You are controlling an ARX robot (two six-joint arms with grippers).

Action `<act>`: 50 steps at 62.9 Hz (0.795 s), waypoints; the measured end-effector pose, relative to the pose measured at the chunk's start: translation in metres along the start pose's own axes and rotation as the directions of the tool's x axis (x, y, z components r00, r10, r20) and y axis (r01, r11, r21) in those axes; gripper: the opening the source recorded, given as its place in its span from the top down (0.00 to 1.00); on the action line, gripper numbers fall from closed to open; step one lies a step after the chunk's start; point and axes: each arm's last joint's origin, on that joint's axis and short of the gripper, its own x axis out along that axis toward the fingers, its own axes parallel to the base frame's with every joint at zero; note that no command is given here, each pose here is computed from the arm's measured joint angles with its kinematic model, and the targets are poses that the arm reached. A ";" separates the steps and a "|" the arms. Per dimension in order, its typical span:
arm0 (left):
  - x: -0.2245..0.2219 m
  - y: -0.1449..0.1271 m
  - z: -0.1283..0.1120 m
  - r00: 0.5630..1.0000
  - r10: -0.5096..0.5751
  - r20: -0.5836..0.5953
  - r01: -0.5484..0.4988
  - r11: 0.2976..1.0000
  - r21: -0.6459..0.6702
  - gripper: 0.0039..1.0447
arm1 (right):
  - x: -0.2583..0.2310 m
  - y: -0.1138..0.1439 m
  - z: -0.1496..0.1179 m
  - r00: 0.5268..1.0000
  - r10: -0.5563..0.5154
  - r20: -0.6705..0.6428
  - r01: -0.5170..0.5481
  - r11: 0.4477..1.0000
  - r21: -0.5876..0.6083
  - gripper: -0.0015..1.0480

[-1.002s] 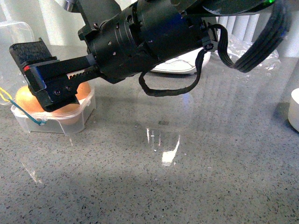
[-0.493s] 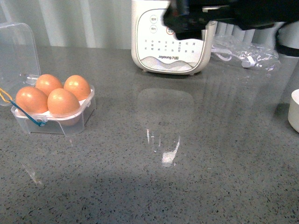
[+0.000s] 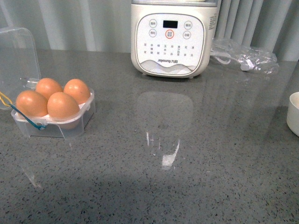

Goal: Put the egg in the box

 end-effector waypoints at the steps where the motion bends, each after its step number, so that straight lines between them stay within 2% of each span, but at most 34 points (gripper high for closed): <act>1: 0.000 0.000 0.000 1.000 0.000 0.000 0.000 1.000 0.000 0.06 | -0.002 -0.001 -0.001 1.000 -0.004 0.006 0.004 1.000 0.007 0.20; 7: 0.000 0.000 0.000 1.000 0.000 0.000 0.000 1.000 0.000 0.06 | -0.017 -0.003 -0.020 1.000 -0.004 -0.003 0.004 0.999 0.042 0.40; 16: 0.000 0.000 0.000 1.000 0.000 0.000 0.000 1.000 0.000 0.06 | -0.032 -0.012 -0.039 1.000 0.003 -0.014 -0.002 0.999 0.051 0.64; 23: 0.000 0.000 0.000 1.000 0.000 0.000 0.000 1.000 0.000 0.06 | -0.047 -0.013 -0.052 1.000 -0.008 -0.011 0.009 0.998 0.056 0.92; 25: 0.000 0.000 0.000 1.000 0.000 0.000 0.000 1.000 0.000 0.06 | -0.049 -0.013 -0.054 1.000 -0.008 -0.010 0.009 0.998 0.056 0.96; 50: 0.000 0.000 0.000 1.000 0.000 0.000 0.000 1.000 0.000 0.06 | -0.076 -0.011 -0.074 1.000 -0.006 -0.010 0.006 0.998 0.056 0.97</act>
